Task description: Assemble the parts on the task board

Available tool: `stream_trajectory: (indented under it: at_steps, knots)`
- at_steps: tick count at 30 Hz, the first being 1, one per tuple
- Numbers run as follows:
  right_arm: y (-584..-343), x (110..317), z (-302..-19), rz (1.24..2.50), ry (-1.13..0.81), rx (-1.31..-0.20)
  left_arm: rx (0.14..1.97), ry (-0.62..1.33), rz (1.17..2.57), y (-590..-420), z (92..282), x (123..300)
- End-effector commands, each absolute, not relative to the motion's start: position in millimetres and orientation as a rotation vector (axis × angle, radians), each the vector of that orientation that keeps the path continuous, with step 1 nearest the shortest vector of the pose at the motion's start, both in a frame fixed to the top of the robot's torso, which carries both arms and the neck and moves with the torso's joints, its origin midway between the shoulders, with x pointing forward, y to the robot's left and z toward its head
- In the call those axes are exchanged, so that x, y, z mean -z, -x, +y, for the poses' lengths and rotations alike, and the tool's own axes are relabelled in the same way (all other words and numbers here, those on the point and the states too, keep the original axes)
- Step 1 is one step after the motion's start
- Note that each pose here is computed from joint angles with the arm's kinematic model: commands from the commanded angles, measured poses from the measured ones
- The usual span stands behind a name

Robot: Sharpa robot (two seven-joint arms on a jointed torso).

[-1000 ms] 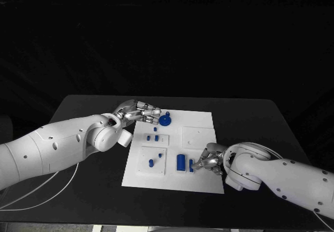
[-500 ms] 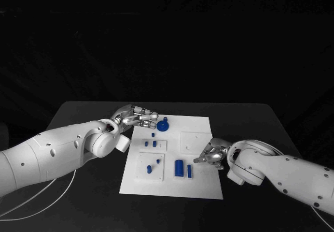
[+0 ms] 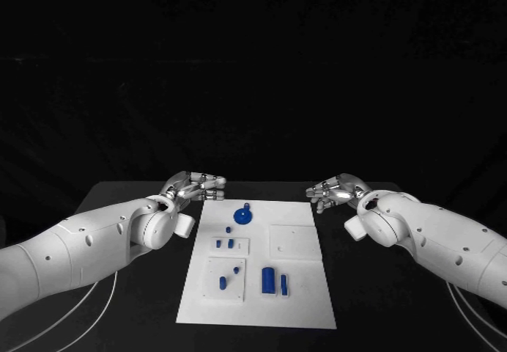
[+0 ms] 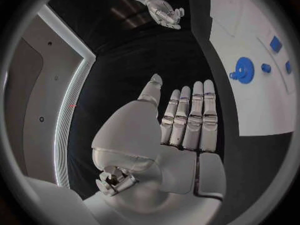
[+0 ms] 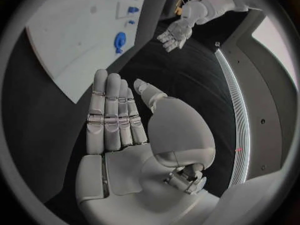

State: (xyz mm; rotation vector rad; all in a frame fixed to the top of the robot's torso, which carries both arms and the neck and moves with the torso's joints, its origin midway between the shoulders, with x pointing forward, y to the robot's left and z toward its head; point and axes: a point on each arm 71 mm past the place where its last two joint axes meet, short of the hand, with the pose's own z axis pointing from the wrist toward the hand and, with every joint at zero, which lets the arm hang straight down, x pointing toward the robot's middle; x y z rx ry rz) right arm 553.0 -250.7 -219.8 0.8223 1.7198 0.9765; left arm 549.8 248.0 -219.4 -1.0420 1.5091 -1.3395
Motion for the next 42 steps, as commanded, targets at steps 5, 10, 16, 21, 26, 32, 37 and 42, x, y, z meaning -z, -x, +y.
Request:
stream_trajectory:
  at_steps: [5,10,16,21,26,32,37,42]
  knots:
    - [-572.4,219.8,-257.5,1.461,-0.991,-1.250,1.339,1.143,1.371,-566.2,258.2,219.1]
    - [-576.8,221.9,-256.6,1.426,-1.013,-1.284,1.332,1.155,1.355,-572.2,256.2,220.4]
    - [-576.5,225.9,-258.3,1.472,-1.013,-1.192,1.310,1.136,1.394,-571.2,253.9,223.0]
    - [-570.8,222.1,-250.9,1.433,-1.016,-1.215,1.305,1.145,1.376,-562.8,247.3,225.9]
    - [-556.3,217.0,-236.4,1.362,-1.034,-1.252,1.293,1.162,1.340,-544.1,234.0,230.1]
    - [-524.1,215.6,-215.1,1.273,-1.090,-1.278,1.268,1.187,1.282,-509.1,213.5,231.5]
    - [-495.2,218.9,-202.5,1.234,-1.146,-1.267,1.248,1.200,1.246,-484.1,201.5,228.7]
    - [-471.8,222.5,-195.1,1.220,-1.190,-1.243,1.233,1.207,1.224,-466.7,194.3,225.3]
